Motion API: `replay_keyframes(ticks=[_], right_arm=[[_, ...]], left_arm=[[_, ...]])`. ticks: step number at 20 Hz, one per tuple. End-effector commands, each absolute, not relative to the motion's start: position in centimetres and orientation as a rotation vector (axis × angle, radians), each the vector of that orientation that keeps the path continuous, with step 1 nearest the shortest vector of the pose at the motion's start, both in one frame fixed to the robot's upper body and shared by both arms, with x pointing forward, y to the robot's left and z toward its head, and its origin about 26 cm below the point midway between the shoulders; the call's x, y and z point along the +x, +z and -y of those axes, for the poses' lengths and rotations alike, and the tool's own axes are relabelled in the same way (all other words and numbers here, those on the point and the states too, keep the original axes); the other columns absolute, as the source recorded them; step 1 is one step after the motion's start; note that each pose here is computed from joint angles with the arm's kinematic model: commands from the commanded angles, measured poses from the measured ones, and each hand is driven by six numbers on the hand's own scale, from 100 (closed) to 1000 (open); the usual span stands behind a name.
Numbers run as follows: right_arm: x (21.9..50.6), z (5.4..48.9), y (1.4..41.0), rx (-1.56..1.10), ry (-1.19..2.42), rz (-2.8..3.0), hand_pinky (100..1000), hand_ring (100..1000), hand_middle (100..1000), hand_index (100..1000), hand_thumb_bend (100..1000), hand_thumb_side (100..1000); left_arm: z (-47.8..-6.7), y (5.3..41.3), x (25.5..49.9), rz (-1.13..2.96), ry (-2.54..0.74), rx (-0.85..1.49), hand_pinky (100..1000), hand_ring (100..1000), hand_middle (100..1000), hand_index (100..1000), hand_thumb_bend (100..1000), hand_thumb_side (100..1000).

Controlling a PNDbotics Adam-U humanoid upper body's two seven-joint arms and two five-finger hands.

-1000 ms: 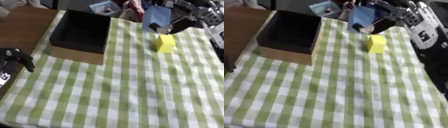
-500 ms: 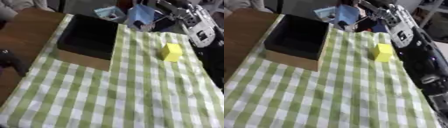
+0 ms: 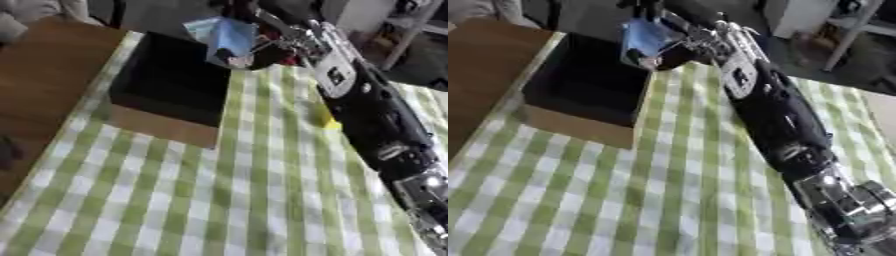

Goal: Pick up objects on the table and place them in the box.

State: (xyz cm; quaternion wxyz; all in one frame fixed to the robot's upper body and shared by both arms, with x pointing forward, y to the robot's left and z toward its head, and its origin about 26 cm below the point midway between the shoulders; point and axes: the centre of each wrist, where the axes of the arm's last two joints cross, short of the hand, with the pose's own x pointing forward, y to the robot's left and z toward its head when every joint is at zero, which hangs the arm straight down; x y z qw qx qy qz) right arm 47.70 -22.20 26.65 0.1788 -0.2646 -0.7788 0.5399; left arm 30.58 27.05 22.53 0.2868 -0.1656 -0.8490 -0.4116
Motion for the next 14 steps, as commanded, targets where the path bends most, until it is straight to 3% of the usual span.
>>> replay_keyframes(ticks=[1, 3, 5, 7, 14], right_arm=[[48.2, 21.8, 26.8, -0.775, 1.518, 2.196, 698, 468, 618, 902, 118, 100], [48.5, 21.5, 25.8, -0.764, 1.524, 2.169, 717, 545, 666, 910, 107, 176], [48.7, 21.2, 25.0, -0.756, 1.548, 2.137, 760, 707, 751, 919, 122, 266], [48.8, 21.1, 24.6, -0.751, 1.576, 2.116, 798, 789, 808, 930, 147, 340], [48.8, 21.7, 24.4, -0.737, 1.586, 2.081, 893, 908, 919, 973, 256, 507]], left_arm=[[-26.8, 23.5, 30.3, 2.302, -1.133, -0.46, 617, 513, 533, 709, 100, 609], [-26.7, 23.6, 30.4, 2.306, -1.136, -0.467, 617, 513, 533, 709, 100, 610], [-26.7, 23.6, 30.4, 2.307, -1.138, -0.469, 617, 513, 533, 710, 100, 612], [-26.7, 23.6, 30.4, 2.307, -1.139, -0.469, 617, 513, 533, 710, 100, 612], [-26.7, 23.3, 30.3, 2.293, -1.138, -0.46, 618, 514, 534, 711, 100, 618]])
